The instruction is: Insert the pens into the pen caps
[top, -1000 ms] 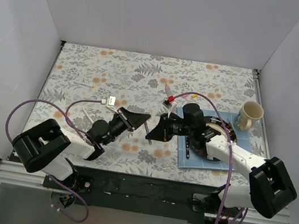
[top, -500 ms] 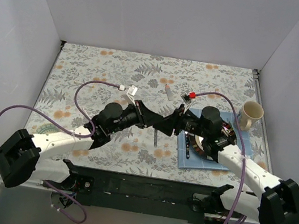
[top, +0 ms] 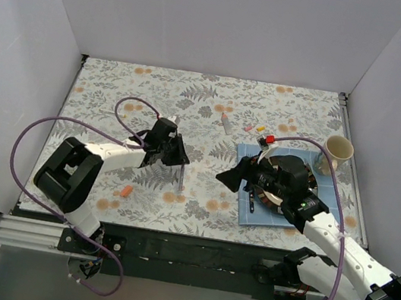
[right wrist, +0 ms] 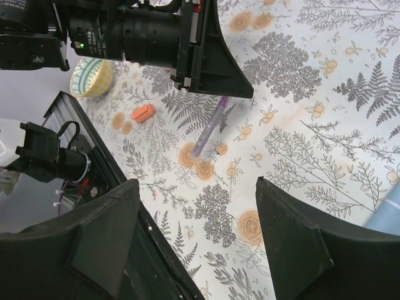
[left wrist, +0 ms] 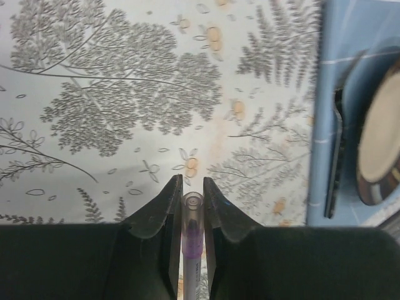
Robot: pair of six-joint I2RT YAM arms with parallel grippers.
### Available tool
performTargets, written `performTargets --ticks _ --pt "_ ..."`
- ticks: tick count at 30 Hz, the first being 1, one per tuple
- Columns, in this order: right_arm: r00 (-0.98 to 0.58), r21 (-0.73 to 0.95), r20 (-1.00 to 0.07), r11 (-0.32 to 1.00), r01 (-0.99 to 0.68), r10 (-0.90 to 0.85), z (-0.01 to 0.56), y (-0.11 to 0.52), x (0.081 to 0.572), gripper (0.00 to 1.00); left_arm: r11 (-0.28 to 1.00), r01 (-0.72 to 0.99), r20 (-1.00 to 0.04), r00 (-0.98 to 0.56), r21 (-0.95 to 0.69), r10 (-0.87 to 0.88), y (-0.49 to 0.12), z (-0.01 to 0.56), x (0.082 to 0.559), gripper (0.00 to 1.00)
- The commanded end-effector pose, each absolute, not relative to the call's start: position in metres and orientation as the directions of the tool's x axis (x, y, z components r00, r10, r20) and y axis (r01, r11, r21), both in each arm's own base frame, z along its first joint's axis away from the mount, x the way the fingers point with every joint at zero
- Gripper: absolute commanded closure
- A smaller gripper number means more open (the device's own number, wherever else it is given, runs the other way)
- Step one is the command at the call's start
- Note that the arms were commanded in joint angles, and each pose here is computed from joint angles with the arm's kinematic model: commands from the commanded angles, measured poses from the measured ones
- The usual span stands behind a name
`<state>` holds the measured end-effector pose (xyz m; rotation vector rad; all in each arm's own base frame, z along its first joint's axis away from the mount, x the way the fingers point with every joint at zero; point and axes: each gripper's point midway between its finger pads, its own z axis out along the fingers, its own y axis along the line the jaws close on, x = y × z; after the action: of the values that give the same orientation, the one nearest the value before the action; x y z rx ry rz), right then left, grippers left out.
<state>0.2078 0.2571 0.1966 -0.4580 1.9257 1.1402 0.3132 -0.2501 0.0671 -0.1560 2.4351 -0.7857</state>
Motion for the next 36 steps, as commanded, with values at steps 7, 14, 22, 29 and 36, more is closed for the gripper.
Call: performTargets --ticks 7,14,22,29,36 --pt "-0.583 0.529 -0.807 0.554 -0.643 0.094 0.191 0.251 0.21 0.21 0.933 -0.072 -0.487 -0.837 -0.352 -0.249 -0.217 0.025 0.334 0.85" --pt "-0.584 0.533 -0.806 0.552 -0.642 0.1 0.191 0.252 0.21 0.21 0.979 -0.06 -0.494 -0.856 -0.196 -0.151 -0.196 0.01 0.337 0.73" --pt "-0.585 0.543 -0.803 0.546 -0.639 0.115 0.193 0.253 0.211 0.22 0.991 0.0 -0.493 -0.868 -0.131 -0.065 -0.198 0.006 0.336 0.78" --pt "-0.583 0.542 -0.804 0.543 -0.642 0.113 0.193 0.253 0.21 0.23 0.994 0.001 -0.495 -0.867 -0.111 -0.054 -0.197 0.005 0.336 0.74" --pt "-0.587 0.544 -0.802 0.545 -0.639 0.112 0.19 0.252 0.208 0.23 0.976 -0.05 -0.543 -0.825 -0.211 -0.16 -0.208 0.036 0.354 0.46"
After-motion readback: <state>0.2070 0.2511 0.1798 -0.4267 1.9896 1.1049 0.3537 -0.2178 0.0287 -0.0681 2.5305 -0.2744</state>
